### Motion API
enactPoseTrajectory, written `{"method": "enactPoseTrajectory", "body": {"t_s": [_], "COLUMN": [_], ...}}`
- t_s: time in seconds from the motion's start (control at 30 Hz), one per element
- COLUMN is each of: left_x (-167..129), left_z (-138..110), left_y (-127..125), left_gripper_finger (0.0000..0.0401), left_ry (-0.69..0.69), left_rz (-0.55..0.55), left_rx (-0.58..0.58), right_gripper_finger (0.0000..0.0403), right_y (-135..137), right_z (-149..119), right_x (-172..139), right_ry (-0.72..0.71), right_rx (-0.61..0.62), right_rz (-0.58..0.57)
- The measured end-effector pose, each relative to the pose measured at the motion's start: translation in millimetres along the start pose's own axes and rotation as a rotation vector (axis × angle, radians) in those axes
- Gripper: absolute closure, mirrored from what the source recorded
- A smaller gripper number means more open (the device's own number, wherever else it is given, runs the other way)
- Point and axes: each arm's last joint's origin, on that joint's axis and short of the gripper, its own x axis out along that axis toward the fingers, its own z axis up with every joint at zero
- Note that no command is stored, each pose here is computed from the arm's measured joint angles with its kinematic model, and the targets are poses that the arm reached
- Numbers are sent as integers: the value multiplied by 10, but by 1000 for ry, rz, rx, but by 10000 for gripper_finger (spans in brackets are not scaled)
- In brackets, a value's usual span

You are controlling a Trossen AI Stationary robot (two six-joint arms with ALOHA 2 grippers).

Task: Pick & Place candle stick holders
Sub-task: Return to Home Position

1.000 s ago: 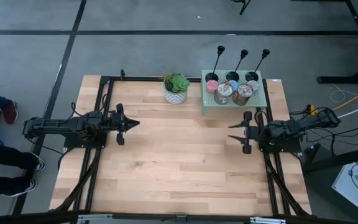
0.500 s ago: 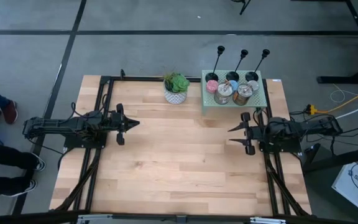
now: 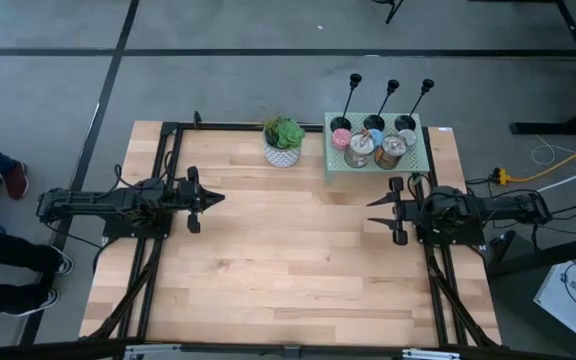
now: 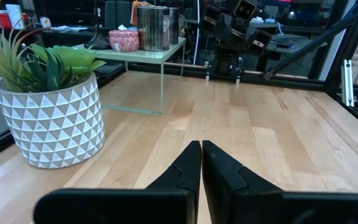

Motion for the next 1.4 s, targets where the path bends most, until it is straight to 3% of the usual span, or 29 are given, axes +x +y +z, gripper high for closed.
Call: {"method": "enactPoseTrajectory", "body": {"t_s": [1.4], "left_x": [0], "left_z": [0], "left_y": [0], "left_gripper_finger": [389], "left_ry": [0], "left_rz": [0], "left_rx": [0], "right_gripper_finger": [224], "right_y": [0], "right_z": [1], "right_x": [0], "right_ry": [-2], "right_rx": [14], "right_rz": [2]}}
